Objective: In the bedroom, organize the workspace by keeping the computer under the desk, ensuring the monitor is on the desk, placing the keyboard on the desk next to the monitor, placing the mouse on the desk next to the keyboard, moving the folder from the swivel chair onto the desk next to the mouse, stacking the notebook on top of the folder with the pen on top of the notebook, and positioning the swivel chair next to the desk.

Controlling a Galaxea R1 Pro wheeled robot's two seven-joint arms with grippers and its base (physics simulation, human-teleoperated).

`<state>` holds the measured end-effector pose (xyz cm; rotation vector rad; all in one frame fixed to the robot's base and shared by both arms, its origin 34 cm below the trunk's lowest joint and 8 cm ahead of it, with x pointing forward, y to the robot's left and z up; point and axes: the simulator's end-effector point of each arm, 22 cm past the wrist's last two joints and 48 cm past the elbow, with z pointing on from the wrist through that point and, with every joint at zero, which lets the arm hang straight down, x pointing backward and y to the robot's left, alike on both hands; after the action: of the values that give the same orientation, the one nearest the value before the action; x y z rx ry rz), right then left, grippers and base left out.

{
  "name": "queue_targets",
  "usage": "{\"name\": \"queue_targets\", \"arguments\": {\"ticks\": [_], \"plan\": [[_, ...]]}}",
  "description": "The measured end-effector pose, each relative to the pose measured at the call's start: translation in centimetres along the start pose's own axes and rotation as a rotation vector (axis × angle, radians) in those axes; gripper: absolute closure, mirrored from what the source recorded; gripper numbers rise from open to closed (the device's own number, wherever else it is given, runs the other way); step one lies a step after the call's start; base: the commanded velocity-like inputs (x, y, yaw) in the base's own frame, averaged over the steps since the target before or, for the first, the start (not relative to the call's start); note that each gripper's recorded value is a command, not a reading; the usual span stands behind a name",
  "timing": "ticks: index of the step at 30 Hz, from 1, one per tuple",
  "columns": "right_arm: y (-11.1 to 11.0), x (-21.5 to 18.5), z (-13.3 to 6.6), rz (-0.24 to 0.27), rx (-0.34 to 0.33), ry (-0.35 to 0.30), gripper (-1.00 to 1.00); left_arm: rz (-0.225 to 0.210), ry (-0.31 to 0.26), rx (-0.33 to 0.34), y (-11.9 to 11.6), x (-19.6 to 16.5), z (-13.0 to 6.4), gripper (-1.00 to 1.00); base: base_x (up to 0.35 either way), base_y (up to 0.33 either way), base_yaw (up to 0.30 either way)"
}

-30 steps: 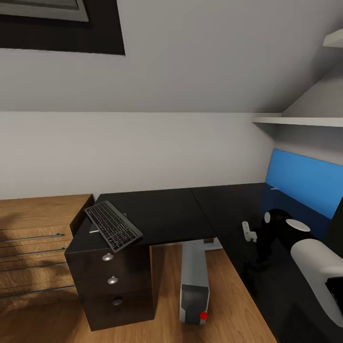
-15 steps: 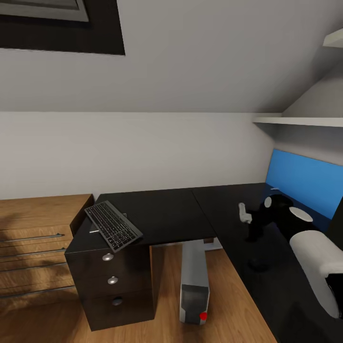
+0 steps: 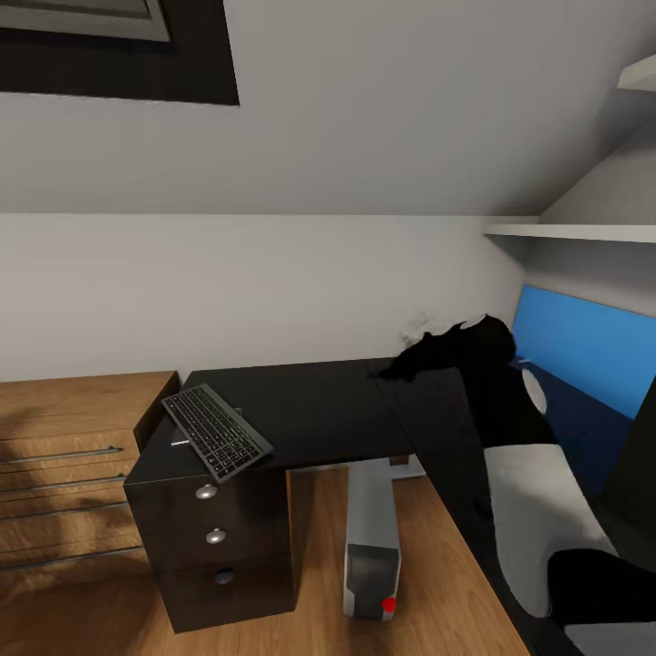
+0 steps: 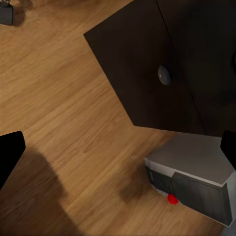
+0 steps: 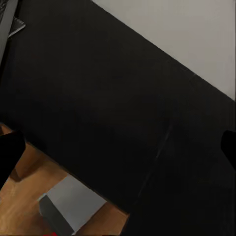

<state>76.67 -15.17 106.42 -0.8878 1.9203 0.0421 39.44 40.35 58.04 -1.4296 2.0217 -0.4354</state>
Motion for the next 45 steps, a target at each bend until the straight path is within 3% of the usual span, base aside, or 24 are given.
{"name": "queue_targets", "arguments": {"ticks": [5,13,18,29,37,45], "plan": [[5.6,-0.8,0.7,0.153,-0.077,-0.081,-1.0,0.006,0.007,0.002,-0.2,0.3,0.1,-1.0,0.0,0.0,0.0],[10.2,-0.5,1.3,0.33,-0.2,-0.201,-1.0,0.009,0.01,0.003,-0.3,0.5,0.1,-1.0,0.0,0.0,0.0],[10.2,0.9,2.0,0.343,-0.199,-0.189,-1.0,0.047,-0.018,0.024,-1.2,-1.4,0.6,-1.0,0.0,0.0,0.0],[10.2,0.9,2.0,0.343,-0.199,-0.189,-1.0,0.099,-0.019,0.053,-1.9,-1.4,0.6,-1.0,0.0,0.0,0.0],[10.2,0.9,2.0,0.343,-0.199,-0.189,-1.0,0.139,-0.02,0.032,-1.4,-1.5,0.6,-1.0,0.0,0.0,0.0],[11.1,3.0,2.3,0.434,-0.245,-0.157,-1.0,0.122,-0.022,-0.005,0.2,-2.0,-0.4,-1.0,0.0,0.0,0.0]]}}
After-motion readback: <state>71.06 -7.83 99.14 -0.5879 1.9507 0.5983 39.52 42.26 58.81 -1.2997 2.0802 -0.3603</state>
